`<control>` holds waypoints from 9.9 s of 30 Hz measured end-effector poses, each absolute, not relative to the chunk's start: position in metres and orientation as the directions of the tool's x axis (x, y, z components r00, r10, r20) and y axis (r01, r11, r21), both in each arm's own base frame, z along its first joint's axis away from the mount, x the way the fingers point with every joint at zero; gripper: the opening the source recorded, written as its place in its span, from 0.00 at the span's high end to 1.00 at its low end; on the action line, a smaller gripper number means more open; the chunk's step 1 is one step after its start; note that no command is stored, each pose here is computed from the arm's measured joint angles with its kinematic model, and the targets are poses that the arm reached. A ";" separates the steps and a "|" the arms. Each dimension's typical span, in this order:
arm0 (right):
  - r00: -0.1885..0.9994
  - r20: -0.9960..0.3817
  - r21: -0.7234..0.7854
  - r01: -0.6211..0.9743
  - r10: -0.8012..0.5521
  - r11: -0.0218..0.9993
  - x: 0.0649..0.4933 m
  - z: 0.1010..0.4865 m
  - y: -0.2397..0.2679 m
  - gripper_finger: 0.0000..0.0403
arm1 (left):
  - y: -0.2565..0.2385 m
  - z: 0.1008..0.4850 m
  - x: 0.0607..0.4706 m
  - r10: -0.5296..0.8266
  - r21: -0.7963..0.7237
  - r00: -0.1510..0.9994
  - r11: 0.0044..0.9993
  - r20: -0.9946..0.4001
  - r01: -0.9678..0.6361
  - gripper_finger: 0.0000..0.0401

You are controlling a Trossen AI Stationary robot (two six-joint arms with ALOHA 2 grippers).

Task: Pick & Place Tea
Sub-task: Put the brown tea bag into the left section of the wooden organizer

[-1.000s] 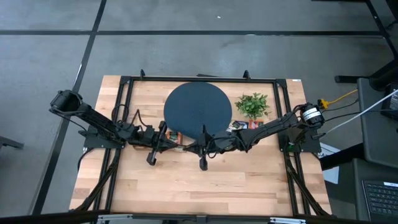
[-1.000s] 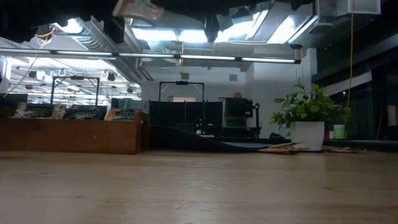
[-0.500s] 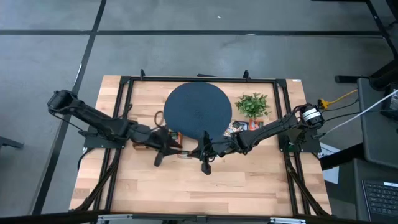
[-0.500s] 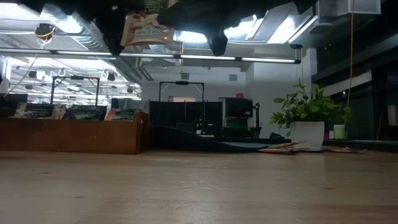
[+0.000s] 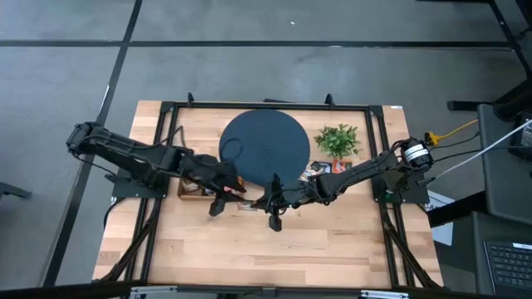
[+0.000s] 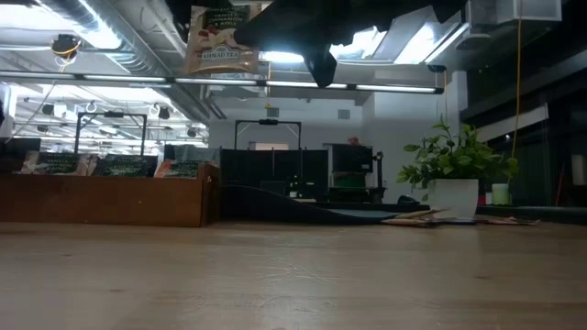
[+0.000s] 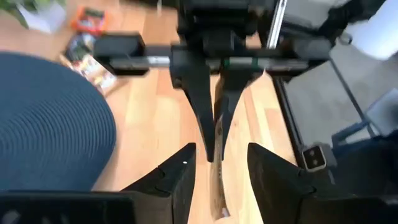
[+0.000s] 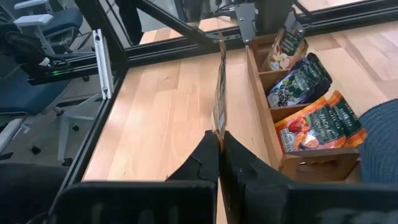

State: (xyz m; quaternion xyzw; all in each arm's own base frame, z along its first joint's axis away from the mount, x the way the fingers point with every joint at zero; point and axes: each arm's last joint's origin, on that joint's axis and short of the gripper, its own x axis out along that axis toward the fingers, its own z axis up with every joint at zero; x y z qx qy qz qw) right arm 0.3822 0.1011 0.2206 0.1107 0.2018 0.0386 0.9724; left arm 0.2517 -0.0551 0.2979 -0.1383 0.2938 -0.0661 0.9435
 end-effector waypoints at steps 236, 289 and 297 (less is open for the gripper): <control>0.561 -0.822 0.475 0.575 0.102 0.667 0.246 0.126 0.102 0.59 | -0.109 0.153 0.383 -0.031 0.055 0.696 0.993 -0.718 0.101 0.99; 0.610 -0.784 0.516 0.536 0.115 0.669 0.272 0.107 0.088 0.66 | -0.099 0.107 0.412 -0.028 -0.009 0.722 1.000 -0.692 0.030 0.99; 0.600 -0.793 0.484 0.518 0.103 0.705 0.273 0.101 0.088 0.92 | -0.099 0.106 0.413 -0.031 -0.016 0.728 0.999 -0.685 0.028 0.99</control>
